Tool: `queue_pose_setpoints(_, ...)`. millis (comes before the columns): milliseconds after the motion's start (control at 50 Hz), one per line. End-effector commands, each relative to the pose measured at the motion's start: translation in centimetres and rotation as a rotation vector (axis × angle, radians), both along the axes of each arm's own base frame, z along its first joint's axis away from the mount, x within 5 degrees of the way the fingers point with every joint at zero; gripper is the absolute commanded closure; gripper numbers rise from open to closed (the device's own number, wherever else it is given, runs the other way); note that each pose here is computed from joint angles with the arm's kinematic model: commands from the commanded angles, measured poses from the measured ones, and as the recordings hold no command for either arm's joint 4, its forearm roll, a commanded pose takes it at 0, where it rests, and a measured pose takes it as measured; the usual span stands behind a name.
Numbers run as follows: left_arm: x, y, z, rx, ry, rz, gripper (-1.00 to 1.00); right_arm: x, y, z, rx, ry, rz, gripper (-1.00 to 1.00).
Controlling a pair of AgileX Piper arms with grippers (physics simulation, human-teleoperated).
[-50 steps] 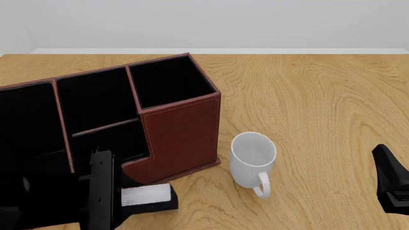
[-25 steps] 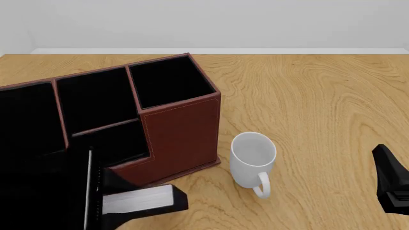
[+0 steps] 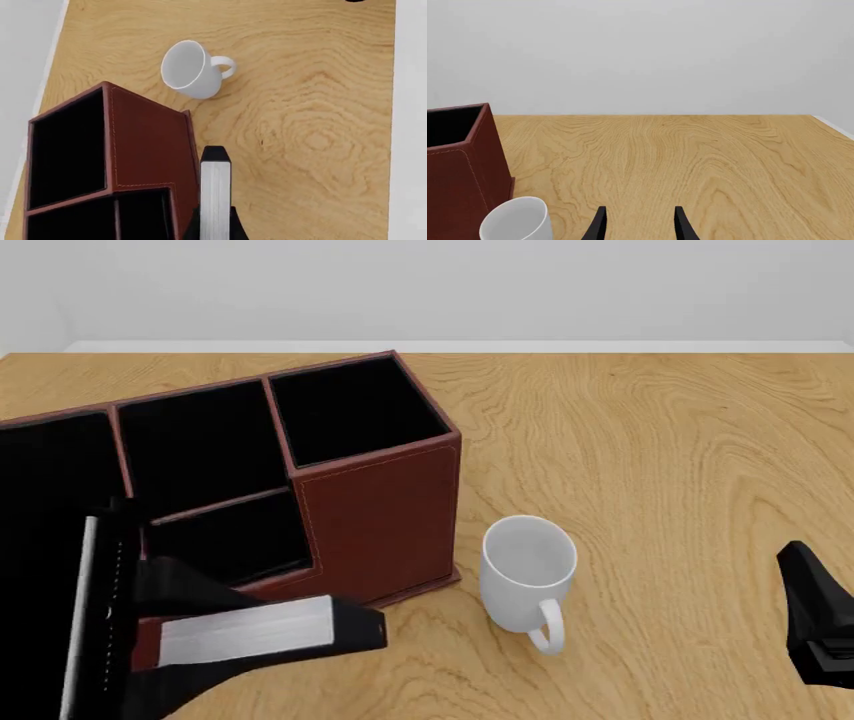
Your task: Pick up the book and place it in the front compartment of the caddy.
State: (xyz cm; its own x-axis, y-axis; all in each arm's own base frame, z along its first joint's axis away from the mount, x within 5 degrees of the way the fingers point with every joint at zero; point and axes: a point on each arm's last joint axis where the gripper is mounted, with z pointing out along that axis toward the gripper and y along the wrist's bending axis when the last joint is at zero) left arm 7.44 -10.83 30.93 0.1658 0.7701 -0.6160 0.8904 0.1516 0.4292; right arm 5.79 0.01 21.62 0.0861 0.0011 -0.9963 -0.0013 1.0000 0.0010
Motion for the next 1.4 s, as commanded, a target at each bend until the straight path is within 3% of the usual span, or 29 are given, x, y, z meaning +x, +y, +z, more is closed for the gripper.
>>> queue_pose_setpoints(20,-0.8,1.5,3.6,-0.036,-0.113,-0.04,1.0,0.0,0.0,0.0,0.0,0.0,0.0,-1.0)
queue_pose_setpoints(140,-2.0,2.9,6.3,-0.085,-0.197,-0.086,1.0,0.0,0.0,0.0,0.0,0.0,0.0,-1.0)
queue_pose_setpoints(200,-2.4,3.2,7.4,-0.114,-0.202,-0.088,1.0,0.0,0.0,0.0,0.0,0.0,0.0,-1.0)
queue_pose_setpoints(380,-2.4,4.5,8.3,-0.103,-0.279,-0.035,1.0,0.0,0.0,0.0,0.0,0.0,0.0,-1.0)
queue_pose_setpoints(400,-2.1,4.9,8.2,-0.082,-0.324,-0.003,1.0,0.0,0.0,0.0,0.0,0.0,0.0,-1.0)
queue_pose_setpoints(440,-1.9,4.7,8.6,-0.077,-0.305,0.004,1.0,0.0,0.0,0.0,0.0,0.0,0.0,-1.0)
queue_pose_setpoints(460,-2.1,5.1,9.1,-0.079,-0.341,0.006,1.0,0.0,0.0,0.0,0.0,0.0,0.0,-1.0)
queue_pose_setpoints(540,-2.2,5.4,10.7,-0.08,-0.363,0.023,1.0,0.0,0.0,0.0,0.0,0.0,0.0,-1.0)
queue_pose_setpoints(640,-2.2,6.1,12.0,-0.039,-0.437,0.052,1.0,0.0,0.0,0.0,0.0,0.0,0.0,-1.0)
queue_pose_setpoints(740,-1.4,6.2,12.7,0.0,-0.443,0.106,1.0,0.0,0.0,0.0,0.0,0.0,0.0,-1.0)
queue_pose_setpoints(840,-1.4,6.6,13.0,0.043,-0.513,0.115,1.0,0.0,0.0,0.0,0.0,0.0,0.0,-1.0)
queue_pose_setpoints(1000,0.1,6.5,13.1,0.111,-0.529,0.159,1.0,0.0,0.0,0.0,0.0,0.0,0.0,-1.0)
queue_pose_setpoints(1180,1.7,5.3,13.7,0.098,-0.522,0.146,1.0,0.0,0.0,0.0,0.0,0.0,0.0,-1.0)
queue_pose_setpoints(1260,1.6,4.8,12.6,0.124,-0.5,0.085,1.0,0.0,0.0,0.0,0.0,0.0,0.0,-1.0)
queue_pose_setpoints(1400,3.3,4.4,13.0,0.137,-0.493,0.132,1.0,0.0,0.0,0.0,0.0,0.0,0.0,-1.0)
